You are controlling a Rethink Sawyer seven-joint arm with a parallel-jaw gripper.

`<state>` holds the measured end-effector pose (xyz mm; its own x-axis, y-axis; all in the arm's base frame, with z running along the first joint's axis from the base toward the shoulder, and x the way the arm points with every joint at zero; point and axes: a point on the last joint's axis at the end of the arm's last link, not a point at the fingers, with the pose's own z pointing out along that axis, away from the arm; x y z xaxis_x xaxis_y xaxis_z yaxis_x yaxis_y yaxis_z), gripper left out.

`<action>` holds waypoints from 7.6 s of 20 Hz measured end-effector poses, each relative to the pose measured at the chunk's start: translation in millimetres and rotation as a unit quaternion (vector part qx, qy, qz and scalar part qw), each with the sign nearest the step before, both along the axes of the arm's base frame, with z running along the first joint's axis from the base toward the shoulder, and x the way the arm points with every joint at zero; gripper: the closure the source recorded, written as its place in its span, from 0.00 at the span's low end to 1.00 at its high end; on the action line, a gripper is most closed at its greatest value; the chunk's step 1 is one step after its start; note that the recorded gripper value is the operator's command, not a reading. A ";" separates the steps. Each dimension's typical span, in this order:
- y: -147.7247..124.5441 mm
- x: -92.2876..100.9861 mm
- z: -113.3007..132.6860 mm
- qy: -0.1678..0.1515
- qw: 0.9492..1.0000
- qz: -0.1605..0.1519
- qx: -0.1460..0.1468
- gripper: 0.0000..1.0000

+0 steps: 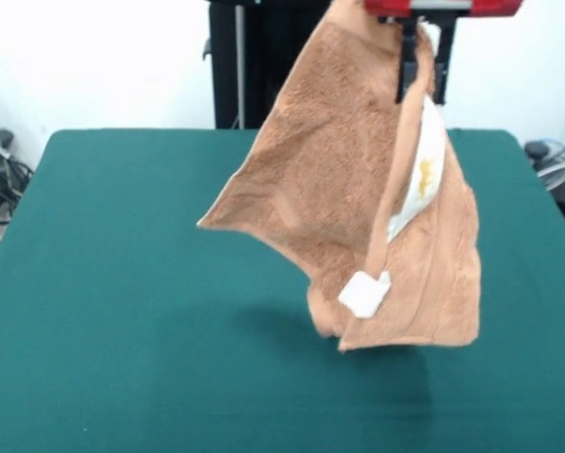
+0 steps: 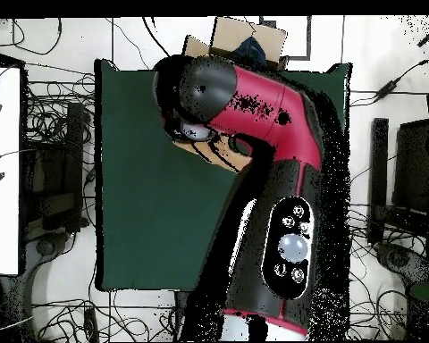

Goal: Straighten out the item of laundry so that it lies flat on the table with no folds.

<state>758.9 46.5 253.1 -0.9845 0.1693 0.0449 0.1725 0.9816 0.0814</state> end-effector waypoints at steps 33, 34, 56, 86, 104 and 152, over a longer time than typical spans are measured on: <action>-76.4 65.3 95.9 -0.125 0.991 -0.016 -0.052 1.00; -79.7 69.4 101.0 -0.144 0.988 -0.018 -0.059 1.00; -81.2 49.6 111.2 -0.412 0.866 0.086 -0.271 1.00; -131.5 -83.1 77.9 -0.476 0.840 0.059 -0.254 1.00; -58.7 -125.1 33.6 -0.457 0.865 0.031 -0.204 1.00; -170.4 -134.4 -24.5 -0.426 0.900 -0.052 -0.084 1.00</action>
